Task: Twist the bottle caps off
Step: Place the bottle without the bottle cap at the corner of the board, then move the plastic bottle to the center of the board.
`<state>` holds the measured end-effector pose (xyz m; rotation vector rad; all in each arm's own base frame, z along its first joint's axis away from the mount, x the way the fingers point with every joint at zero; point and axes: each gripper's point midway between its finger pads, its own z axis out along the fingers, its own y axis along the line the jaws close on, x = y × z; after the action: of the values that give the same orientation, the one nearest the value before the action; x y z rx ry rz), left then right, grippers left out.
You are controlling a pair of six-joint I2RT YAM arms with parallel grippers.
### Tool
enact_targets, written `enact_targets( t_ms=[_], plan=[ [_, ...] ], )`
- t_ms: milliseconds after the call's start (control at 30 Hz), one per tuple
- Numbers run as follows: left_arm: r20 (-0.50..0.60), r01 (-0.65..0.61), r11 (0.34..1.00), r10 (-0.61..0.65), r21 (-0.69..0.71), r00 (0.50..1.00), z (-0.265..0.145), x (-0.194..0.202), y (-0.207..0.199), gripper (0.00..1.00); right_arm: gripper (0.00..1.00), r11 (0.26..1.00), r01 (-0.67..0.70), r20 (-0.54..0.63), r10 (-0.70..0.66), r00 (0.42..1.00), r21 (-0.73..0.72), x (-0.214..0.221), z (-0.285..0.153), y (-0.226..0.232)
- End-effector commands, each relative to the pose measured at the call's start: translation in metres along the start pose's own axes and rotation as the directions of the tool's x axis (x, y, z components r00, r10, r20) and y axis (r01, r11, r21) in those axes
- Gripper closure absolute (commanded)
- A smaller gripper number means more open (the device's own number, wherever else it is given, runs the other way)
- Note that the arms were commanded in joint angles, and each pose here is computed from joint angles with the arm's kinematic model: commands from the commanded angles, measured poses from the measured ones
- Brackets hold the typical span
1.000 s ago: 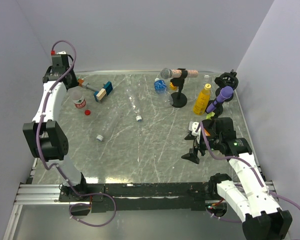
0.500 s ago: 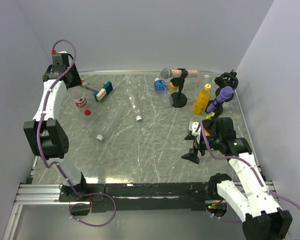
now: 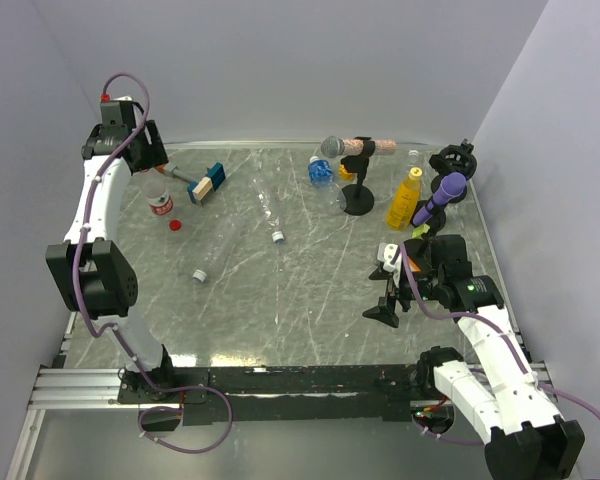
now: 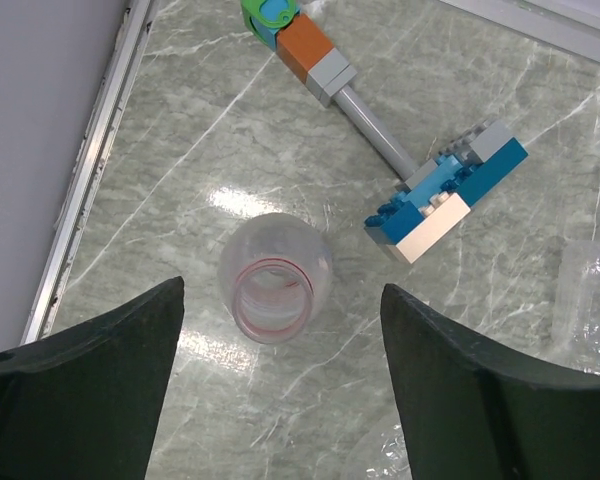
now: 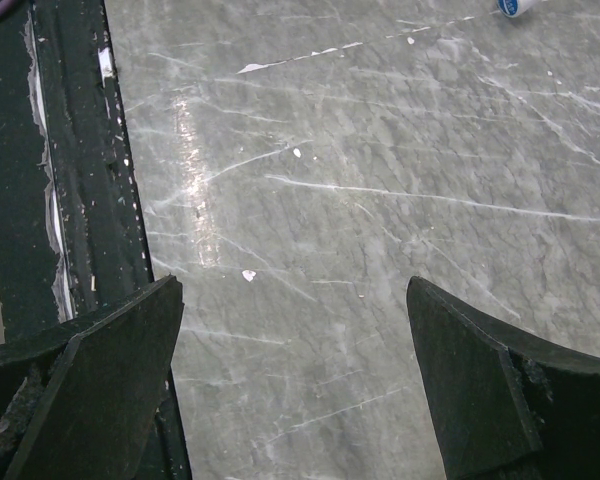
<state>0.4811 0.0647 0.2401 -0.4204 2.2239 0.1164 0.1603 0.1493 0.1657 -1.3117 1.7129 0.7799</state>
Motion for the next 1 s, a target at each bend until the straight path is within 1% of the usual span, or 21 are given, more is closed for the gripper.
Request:
enact_targets(
  t_ms=[0,100,167,267,300,367,400,467,533,633,767,833,867,933,967],
  plan=[
    [0.078,0.009,0.999,-0.012,0.033,0.997,-0.03,-0.028,-0.003,0.16,0.01,1.0,0.02,0.016,-0.02,1.0,0.003,-0.004,0.0,-0.002],
    [0.111,0.01,0.999,-0.015,0.047,0.994,-0.046,-0.035,-0.003,0.12,0.01,1.0,0.021,0.014,-0.022,1.0,0.005,-0.004,0.0,-0.002],
    [0.16,0.023,0.997,-0.034,0.074,0.987,-0.068,-0.042,-0.004,0.11,0.01,1.0,0.024,0.013,-0.024,1.0,0.008,-0.003,0.0,-0.003],
    [0.246,0.034,0.986,-0.074,0.162,0.966,-0.109,-0.048,-0.012,0.05,0.01,1.0,0.024,0.006,-0.024,1.0,0.017,-0.002,-0.001,-0.004],
    [0.271,0.039,0.98,-0.092,0.195,0.958,-0.122,-0.046,-0.014,0.02,0.01,0.999,0.025,0.006,-0.025,1.0,0.021,-0.002,-0.001,-0.005],
    [0.312,0.038,0.964,-0.122,0.264,0.942,-0.146,-0.038,-0.019,0.01,0.01,0.999,0.025,0.005,-0.025,1.0,0.023,-0.002,-0.001,-0.006],
    [0.326,0.039,0.953,-0.141,0.3,0.935,-0.158,-0.03,-0.021,0.03,0.01,1.0,0.021,0.005,-0.021,1.0,0.023,-0.002,0.0,-0.006],
    [0.341,0.039,0.924,-0.179,0.38,0.923,-0.176,-0.013,-0.029,0.03,0.01,1.0,0.016,0.007,-0.016,1.0,0.027,-0.002,0.0,-0.008],
    [0.332,0.029,0.895,-0.195,0.445,0.923,-0.188,0.01,-0.034,0.03,0.01,0.999,0.003,0.002,-0.003,1.0,0.034,-0.002,0.0,-0.01],
    [0.312,0.04,0.864,-0.224,0.502,0.923,-0.197,0.044,-0.036,0.03,0.01,0.999,0.002,-0.05,-0.001,0.999,0.037,-0.005,-0.008,-0.013],
    [0.267,0.004,0.793,-0.21,0.609,0.941,-0.202,0.094,-0.05,0.03,0.01,0.998,-0.008,-0.167,0.019,0.986,0.067,-0.007,-0.025,-0.021],
    [0.267,-0.041,0.742,-0.188,0.669,0.945,-0.208,0.111,-0.059,0.04,0.01,0.994,-0.051,-0.207,0.07,0.976,0.096,-0.005,-0.03,-0.026],
    [0.249,-0.045,0.723,-0.178,0.689,0.952,-0.207,0.121,-0.062,0.04,0.01,0.991,-0.069,-0.224,0.093,0.97,0.11,-0.004,-0.032,-0.027],
    [0.219,-0.054,0.707,-0.145,0.706,0.965,-0.203,0.139,-0.064,0.03,0.01,0.98,-0.106,-0.27,0.15,0.951,0.17,0.004,-0.037,-0.034],
    [0.208,-0.055,0.712,-0.129,0.7,0.969,-0.2,0.146,-0.063,0.03,0.01,0.974,-0.111,-0.292,0.166,0.942,0.197,0.007,-0.04,-0.037]
  ],
)
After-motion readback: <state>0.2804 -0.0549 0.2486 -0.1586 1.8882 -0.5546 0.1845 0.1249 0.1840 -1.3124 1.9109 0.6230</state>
